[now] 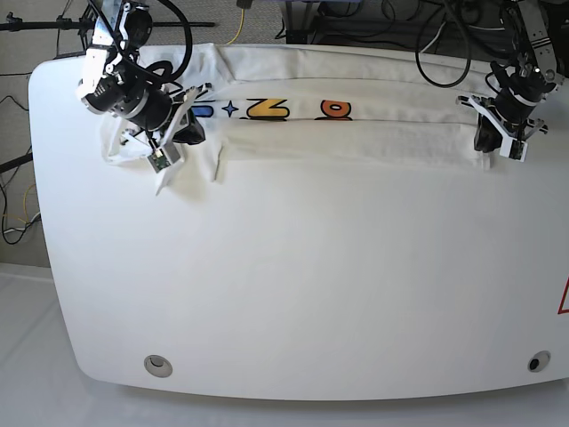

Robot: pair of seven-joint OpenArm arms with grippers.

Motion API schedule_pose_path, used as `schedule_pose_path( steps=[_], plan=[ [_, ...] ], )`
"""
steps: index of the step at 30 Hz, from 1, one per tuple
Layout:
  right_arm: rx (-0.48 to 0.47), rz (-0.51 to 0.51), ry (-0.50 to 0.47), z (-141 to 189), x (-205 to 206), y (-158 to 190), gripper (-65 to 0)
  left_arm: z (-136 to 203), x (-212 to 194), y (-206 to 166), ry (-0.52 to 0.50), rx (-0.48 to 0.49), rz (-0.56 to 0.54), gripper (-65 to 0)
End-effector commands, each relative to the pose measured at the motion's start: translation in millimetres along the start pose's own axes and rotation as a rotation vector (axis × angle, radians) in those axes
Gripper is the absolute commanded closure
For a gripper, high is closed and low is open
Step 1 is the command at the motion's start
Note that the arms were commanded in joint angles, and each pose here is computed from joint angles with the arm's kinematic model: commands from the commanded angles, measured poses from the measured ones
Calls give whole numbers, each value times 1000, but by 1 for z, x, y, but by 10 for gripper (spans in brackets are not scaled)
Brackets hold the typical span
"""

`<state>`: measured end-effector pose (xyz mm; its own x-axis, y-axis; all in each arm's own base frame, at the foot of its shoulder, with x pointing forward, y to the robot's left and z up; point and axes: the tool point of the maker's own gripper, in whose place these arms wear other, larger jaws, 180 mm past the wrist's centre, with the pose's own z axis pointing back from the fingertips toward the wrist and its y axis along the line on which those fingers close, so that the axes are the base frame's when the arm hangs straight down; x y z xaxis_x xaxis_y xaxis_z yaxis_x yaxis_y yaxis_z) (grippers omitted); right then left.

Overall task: Fold the T-shirt properly
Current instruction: 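Pull the folded strip with both grippers to straighten it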

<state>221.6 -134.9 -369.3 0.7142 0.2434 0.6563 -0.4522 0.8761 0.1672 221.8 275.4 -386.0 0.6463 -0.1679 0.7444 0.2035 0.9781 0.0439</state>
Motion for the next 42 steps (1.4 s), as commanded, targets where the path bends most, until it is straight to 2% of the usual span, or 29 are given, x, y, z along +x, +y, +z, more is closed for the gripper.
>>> schedule_pose_path(
  steps=[1, 5, 7, 11, 21, 25, 27, 35, 37, 42],
  plan=[
    [-2, 2, -55, 5, 10, 0, -20, 10, 6, 1, -29, 9, -11, -105],
    [-5, -25, -76, 3, 9, -5, -22, 13, -2, -2, -27, 7, 15, -94],
    [17, -60, -29, -8, -9, -8, -15, 9, -10, -6, -4, 2, 39, -47],
    [46, -93, 19, -21, -25, -10, -11, 4, -16, -6, 9, -5, 59, -12],
    [93, -119, 116, -39, -61, -13, -8, 0, -18, 1, 43, -8, 43, -4],
    [106, -109, 141, -41, -66, -13, -8, 1, -16, 7, 38, 9, 45, -5],
    [128, -81, 170, -43, -71, -4, -10, 9, -8, 19, 18, 47, 31, -7],
    [152, -54, 149, -43, -63, 8, -9, 17, 8, 25, -15, 72, -3, -9],
    [137, -53, 96, -39, -52, 10, -8, 21, 17, 26, -26, 78, -39, -9],
    [102, -23, 58, -35, -39, 4, -10, 22, 20, 27, -22, 74, -60, -9]
  ],
)
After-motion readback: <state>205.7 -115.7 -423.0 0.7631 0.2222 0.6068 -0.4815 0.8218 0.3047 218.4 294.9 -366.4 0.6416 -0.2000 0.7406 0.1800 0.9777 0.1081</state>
